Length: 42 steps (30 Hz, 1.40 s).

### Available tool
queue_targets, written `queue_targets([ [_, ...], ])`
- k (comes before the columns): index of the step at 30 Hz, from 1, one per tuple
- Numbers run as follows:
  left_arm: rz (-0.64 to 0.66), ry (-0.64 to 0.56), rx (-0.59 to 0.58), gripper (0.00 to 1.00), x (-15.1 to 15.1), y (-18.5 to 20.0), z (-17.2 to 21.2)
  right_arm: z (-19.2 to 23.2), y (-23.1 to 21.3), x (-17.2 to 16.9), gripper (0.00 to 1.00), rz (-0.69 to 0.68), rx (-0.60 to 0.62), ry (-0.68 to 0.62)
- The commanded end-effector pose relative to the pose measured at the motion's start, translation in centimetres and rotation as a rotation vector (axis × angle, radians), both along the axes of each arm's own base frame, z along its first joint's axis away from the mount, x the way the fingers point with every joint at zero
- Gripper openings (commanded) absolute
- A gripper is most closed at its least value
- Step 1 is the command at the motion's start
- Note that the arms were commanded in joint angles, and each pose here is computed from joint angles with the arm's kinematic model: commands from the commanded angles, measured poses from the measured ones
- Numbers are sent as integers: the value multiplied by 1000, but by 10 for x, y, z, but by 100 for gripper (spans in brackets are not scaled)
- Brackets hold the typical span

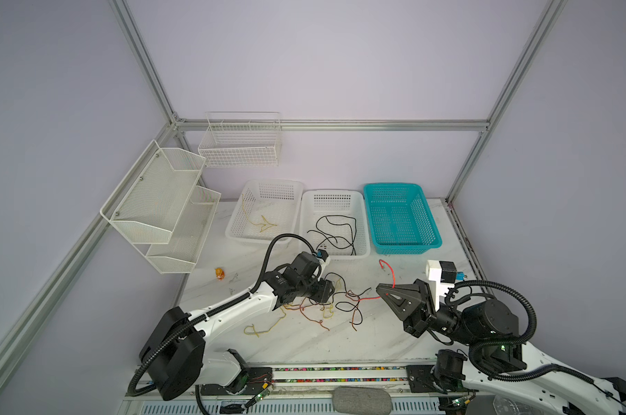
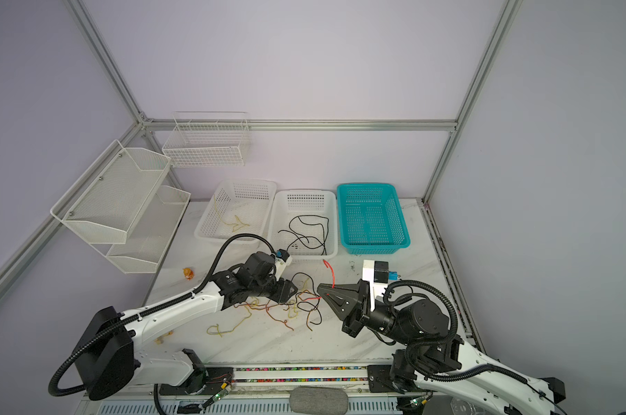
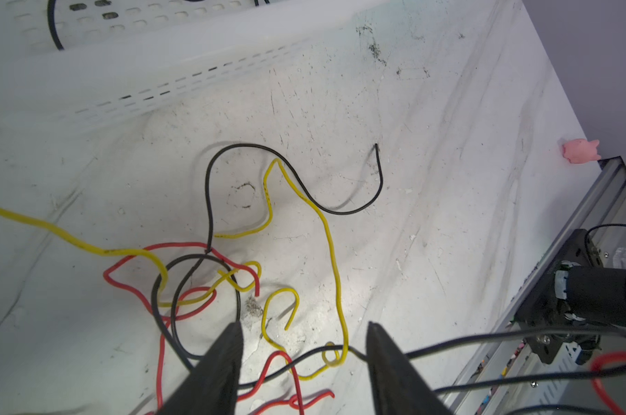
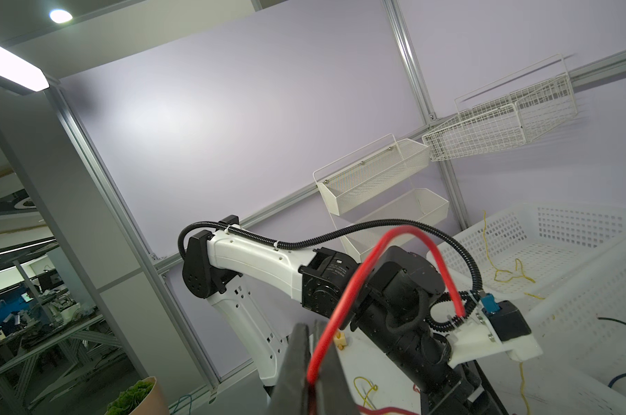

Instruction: Untangle the cables

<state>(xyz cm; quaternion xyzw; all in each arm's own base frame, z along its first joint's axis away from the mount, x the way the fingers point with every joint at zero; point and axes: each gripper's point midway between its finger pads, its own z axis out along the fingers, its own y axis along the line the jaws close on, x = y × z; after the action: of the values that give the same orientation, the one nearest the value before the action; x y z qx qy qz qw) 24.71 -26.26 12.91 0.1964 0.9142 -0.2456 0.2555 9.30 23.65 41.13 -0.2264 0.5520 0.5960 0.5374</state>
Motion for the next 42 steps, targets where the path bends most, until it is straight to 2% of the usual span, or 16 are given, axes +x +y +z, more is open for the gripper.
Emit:
queue_targets([
  [1,-43,18,-58,64,-19,0,4,6,-4,-1,0,-4,30,-10],
  [11,-98,66,-49,62,-27,-12,-19,11,1,-5,0,25,29,-22],
  [18,-40,14,15,59,-7,-9,-23,13,4,-11,0,65,27,-32],
  [21,-27,-14,4,55,-1,-11,-20,12,6,-13,0,84,22,-37],
  [27,-18,-50,-65,38,5,-20,-13,12,9,-18,0,114,26,-42],
  [32,-30,-60,-120,31,3,-26,-10,11,9,-20,0,125,29,-41],
  [42,-11,-91,-125,12,4,-21,-6,11,8,-19,0,120,38,-38],
])
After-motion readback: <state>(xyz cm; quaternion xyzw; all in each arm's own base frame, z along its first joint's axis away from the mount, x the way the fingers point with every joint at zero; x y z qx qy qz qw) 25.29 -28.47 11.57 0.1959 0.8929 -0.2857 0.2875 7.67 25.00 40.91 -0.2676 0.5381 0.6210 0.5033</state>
